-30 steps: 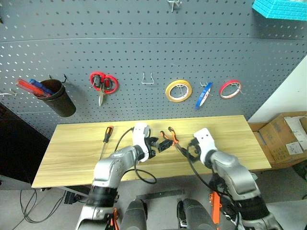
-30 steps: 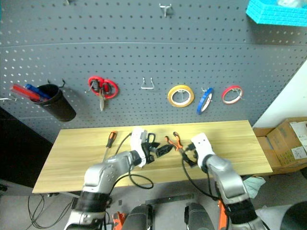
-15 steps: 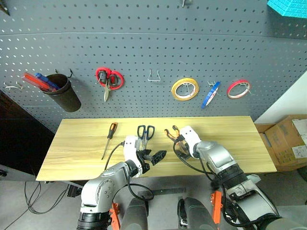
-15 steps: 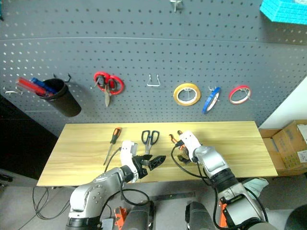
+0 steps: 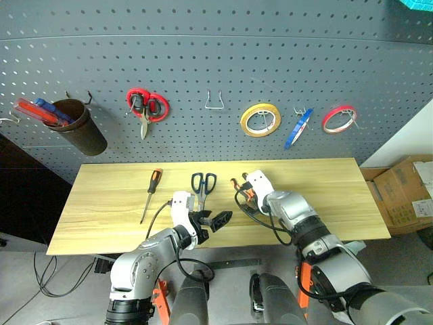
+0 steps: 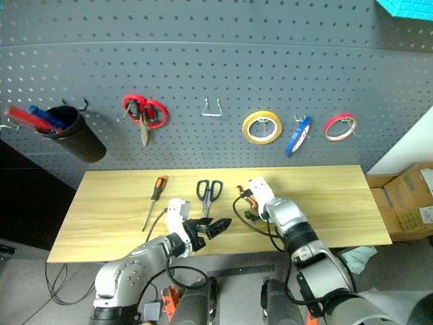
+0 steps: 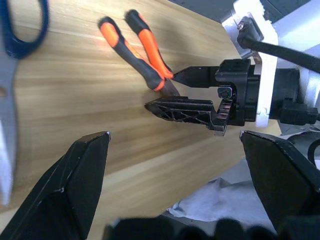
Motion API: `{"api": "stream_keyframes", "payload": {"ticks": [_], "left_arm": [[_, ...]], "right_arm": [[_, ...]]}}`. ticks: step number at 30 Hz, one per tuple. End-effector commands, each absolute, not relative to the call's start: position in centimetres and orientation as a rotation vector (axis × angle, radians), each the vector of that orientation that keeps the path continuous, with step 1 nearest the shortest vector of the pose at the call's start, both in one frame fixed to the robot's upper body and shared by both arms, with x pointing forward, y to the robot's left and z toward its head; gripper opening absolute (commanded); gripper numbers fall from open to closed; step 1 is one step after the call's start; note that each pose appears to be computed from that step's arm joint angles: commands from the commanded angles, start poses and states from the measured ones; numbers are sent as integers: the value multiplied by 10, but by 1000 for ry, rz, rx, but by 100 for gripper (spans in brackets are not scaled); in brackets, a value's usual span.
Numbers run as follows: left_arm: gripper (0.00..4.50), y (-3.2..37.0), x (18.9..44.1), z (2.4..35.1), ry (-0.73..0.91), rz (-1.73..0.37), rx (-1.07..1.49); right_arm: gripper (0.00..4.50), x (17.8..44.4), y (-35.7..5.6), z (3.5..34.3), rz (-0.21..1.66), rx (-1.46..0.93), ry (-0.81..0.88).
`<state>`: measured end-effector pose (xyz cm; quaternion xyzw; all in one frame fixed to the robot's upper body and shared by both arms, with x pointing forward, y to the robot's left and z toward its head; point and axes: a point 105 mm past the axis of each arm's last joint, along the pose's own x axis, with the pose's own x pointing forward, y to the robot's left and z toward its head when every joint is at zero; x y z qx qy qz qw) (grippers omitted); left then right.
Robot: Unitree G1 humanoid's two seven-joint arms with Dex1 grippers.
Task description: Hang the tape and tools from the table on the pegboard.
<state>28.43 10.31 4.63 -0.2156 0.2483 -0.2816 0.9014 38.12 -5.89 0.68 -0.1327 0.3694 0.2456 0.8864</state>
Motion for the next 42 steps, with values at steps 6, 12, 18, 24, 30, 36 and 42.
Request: {"api": "stream_keyframes", "payload": {"ticks": [6,12,18,24,30,36,42], "left_arm": [[450,102,285,56,485,-614,-441],[450,94,279,59,492,-668,-476],[450,95,282,57,495,-665,-458],[450,102,290,68,447,-646,-442],[450,117,288,92,342,-626,-486],[450,125,281,130,208,-697,-670],[450,125,295,147,170,-719,-623]], "right_arm": [[449,395,-71,3,468,-312,768],[321,395,-75,1,467,-329,762],[175,396,-73,3,468,-323,748],[175,397,-68,27,590,-292,624],[175,337,-74,95,796,-224,320],[175,306,-62,176,711,3,-28],[175,337,-22,250,671,68,-352]]}}
